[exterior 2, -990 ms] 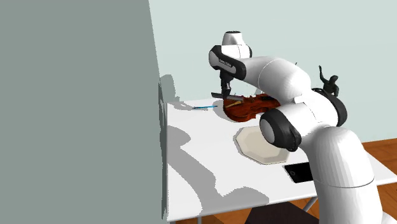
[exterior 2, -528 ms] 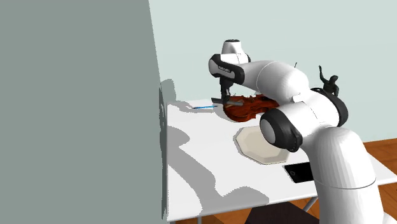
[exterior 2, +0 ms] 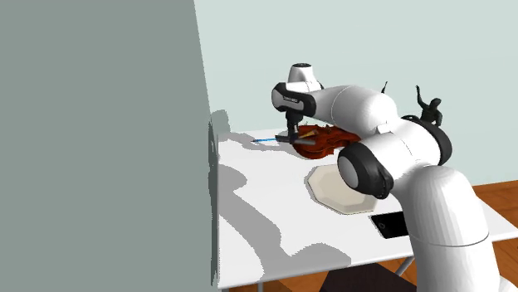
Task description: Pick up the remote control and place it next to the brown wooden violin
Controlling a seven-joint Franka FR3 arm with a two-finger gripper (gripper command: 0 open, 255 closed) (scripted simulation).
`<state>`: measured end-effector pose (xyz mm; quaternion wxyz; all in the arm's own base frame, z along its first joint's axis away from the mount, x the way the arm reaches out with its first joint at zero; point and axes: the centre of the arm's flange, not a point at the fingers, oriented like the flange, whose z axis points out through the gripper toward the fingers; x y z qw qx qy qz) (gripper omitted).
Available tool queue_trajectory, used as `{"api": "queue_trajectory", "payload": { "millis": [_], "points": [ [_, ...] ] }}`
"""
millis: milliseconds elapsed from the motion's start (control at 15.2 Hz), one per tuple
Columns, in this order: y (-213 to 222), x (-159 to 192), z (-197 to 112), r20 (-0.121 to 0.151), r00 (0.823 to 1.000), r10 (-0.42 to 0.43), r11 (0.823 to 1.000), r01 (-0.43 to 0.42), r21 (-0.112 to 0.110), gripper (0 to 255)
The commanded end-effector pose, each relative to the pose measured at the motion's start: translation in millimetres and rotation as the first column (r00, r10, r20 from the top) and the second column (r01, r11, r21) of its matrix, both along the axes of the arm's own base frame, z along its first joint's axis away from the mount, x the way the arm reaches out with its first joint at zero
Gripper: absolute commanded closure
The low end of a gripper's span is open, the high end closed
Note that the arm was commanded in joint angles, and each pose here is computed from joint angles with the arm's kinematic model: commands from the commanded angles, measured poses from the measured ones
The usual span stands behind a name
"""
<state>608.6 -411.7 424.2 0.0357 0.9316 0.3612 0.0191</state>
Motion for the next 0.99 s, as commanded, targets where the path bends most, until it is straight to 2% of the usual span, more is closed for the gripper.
{"api": "queue_trajectory", "payload": {
  "millis": [0,924],
  "points": [
    [0.3,-0.4,-11.5,0.001,1.000,0.000,1.000,0.000,-0.001,255],
    [0.3,-0.4,-85.4,0.001,1.000,0.000,1.000,0.000,-0.001,255]
  ]
}}
